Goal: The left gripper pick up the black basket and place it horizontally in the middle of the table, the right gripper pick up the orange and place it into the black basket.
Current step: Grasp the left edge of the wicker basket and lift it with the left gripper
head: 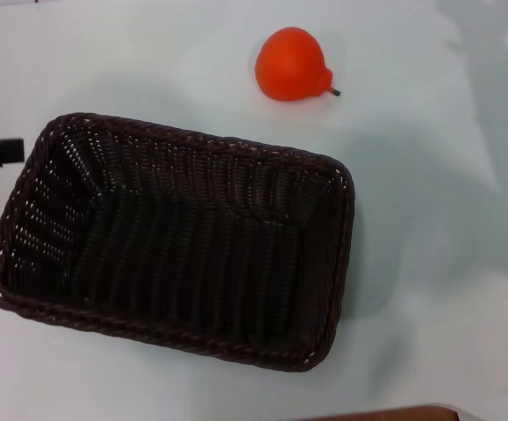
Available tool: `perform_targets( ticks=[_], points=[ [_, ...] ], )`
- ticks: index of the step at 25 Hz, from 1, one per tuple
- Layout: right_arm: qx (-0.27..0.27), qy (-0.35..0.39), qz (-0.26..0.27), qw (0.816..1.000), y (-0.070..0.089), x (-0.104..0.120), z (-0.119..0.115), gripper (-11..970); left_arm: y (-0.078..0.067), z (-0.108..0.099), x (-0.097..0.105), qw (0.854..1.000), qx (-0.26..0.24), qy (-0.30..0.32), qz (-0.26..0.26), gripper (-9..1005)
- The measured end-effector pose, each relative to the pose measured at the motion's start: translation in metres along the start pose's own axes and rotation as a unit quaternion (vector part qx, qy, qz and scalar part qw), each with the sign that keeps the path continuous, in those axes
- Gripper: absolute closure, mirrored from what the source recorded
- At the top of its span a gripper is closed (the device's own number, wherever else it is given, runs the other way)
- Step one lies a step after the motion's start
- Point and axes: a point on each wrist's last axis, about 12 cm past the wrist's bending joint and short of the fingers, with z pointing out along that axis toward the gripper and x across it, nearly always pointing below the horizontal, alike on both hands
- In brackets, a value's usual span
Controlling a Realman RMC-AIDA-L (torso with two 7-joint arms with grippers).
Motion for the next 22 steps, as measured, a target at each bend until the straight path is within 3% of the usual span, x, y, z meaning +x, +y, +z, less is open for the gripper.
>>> perform_targets(
  ticks=[10, 22],
  points=[
    [-0.006, -0.001, 0.008, 1.000, 0.004, 0.001, -0.002, 32, -0.005, 0.023, -0.004, 0.995, -0.042, 0.087, -0.021, 208],
    [-0.016, 0.001, 0.009, 1.000, 0.009, 0.002, -0.005, 33, -0.003, 0.048, -0.004, 0.990, -0.047, 0.129, -0.023, 212]
  ],
)
